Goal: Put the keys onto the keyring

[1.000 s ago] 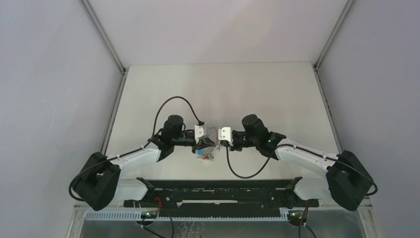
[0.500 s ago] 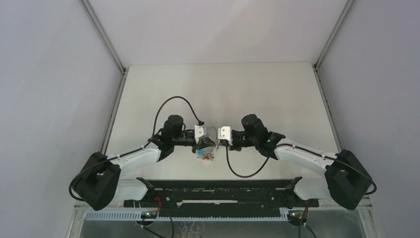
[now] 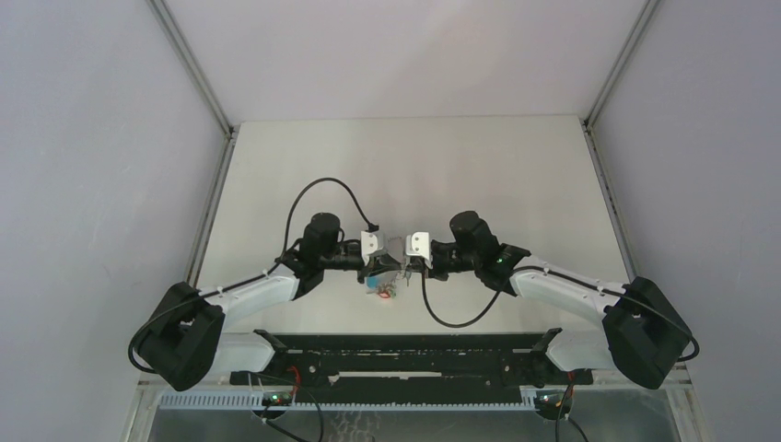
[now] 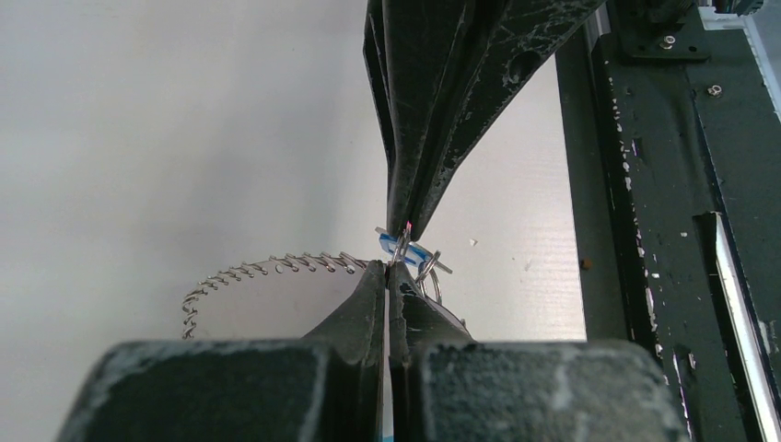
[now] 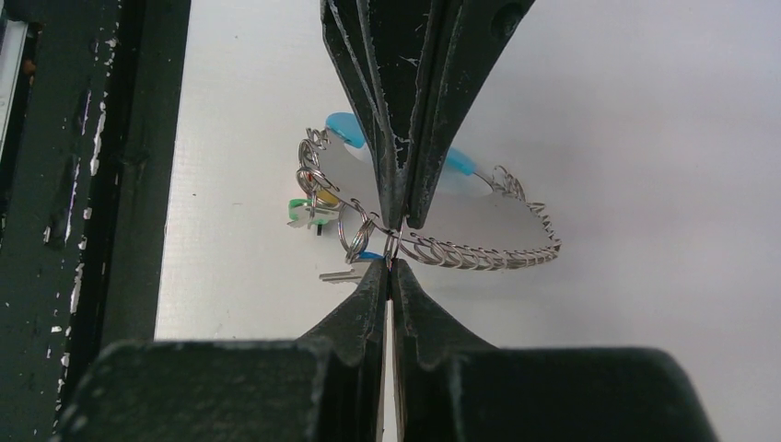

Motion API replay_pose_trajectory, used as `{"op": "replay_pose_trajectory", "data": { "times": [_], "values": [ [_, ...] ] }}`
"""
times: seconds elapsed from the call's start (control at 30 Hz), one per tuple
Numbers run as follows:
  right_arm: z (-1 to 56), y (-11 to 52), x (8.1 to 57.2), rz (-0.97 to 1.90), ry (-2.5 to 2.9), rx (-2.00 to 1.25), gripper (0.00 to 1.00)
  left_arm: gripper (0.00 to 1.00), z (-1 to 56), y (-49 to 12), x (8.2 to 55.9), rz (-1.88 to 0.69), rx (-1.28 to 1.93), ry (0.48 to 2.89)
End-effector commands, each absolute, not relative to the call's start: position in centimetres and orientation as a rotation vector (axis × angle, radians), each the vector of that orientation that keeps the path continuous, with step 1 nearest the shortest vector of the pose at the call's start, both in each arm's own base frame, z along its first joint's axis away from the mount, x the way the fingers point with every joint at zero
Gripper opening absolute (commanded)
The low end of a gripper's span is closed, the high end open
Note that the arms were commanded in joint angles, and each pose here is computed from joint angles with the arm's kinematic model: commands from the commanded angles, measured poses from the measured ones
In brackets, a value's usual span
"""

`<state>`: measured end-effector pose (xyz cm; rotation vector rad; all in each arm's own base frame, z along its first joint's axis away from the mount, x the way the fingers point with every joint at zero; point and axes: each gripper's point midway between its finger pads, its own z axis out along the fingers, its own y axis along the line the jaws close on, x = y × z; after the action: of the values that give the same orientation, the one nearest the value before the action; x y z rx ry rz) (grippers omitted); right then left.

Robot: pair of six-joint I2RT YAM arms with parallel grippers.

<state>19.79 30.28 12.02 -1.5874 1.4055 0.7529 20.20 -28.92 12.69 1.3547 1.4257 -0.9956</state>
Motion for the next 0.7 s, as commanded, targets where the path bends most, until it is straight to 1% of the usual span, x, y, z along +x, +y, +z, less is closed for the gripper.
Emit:
{"op": "replay_pose_trajectory", "data": {
  "times": [0.0,0.2,0.3,0.4,0.5,0.67],
  "values": [
    [16.2,32.4,20.4,0.788,1.242,-1.513,0.0,0.0,14.9,-29.8,20.2,-1.0,1.342,1.312],
    [15.6,32.2,20.9,0.761,1.28,-1.502,0.0,0.0,15.0,-29.5,21.0,-0.952,1.304,1.339],
    [15.6,32.1,20.8,0.757,1.281,-1.509,0.08,0.0,15.0,-29.4,21.3,-0.938,1.287,1.345],
    [15.5,31.8,20.8,0.749,1.284,-1.518,0.13,0.0,14.9,-29.4,21.3,-0.936,1.285,1.347],
    [15.4,31.5,20.8,0.743,1.29,-1.525,0.17,0.0,15.0,-29.3,21.4,-0.927,1.283,1.342],
    [15.4,30.6,20.8,0.733,1.315,-1.523,0.19,0.0,15.0,-29.3,21.5,-0.917,1.283,1.343]
  ]
}}
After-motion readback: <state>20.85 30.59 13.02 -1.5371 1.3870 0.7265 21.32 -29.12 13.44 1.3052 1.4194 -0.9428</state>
